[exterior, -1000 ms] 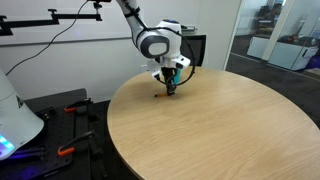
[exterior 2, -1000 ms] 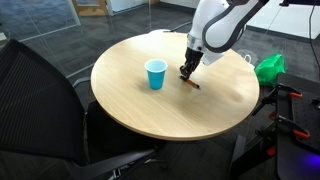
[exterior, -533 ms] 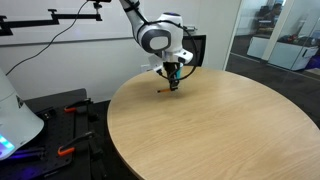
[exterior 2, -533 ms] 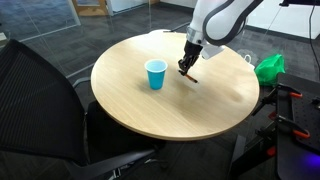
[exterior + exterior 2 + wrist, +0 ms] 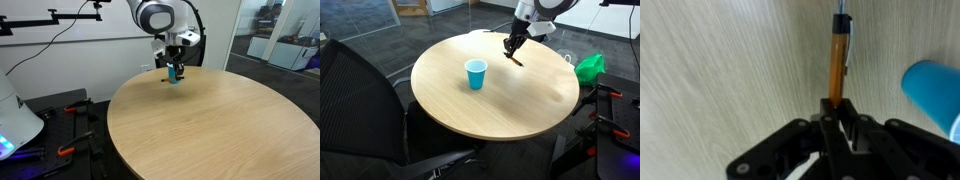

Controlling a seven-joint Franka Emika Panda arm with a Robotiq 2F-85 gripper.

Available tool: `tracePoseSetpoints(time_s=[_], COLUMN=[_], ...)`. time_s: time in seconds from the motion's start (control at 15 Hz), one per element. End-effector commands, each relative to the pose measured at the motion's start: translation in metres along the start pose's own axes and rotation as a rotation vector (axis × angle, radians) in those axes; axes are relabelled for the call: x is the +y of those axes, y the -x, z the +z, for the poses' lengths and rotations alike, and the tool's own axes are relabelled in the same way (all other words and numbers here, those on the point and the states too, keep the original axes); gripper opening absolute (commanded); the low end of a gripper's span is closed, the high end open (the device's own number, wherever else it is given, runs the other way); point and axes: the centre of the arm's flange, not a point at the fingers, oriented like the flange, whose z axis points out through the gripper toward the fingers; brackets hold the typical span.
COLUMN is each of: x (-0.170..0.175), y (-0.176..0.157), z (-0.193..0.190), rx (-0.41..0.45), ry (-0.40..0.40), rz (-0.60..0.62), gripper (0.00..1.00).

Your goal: Put the pen inside the light blue cup

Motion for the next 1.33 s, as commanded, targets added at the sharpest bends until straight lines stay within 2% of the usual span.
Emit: tracePoseSetpoints(time_s=[0.0, 0.2, 0.33, 0.53, 0.8, 0.93, 1.0, 1.07, 1.27], x=[0.010, 0.016, 0.016, 0.015, 0.018, 0.021, 0.014, 0.016, 0.016], y=[0.008, 0.006, 0.004, 0.005, 0.005, 0.007, 0.008, 0.008, 0.008], z=[-0.050, -0.077, -0.091, -0.104, -0.118, -0.123, -0.108, -0.109, -0.106], rx=[-0.060, -0.083, -0.088, -0.112, -0.168, -0.231, -0.186, -0.191, -0.197], ry=[0.038, 0.070, 0.084, 0.061, -0.079, -0.136, -0.090, -0.098, -0.096], rz=[0.062, 0.057, 0.007, -0.097, -0.301, -0.384, -0.323, -0.332, -0.331], gripper=[0.04, 0.04, 0.04, 0.04, 0.04, 0.04, 0.04, 0.14, 0.14])
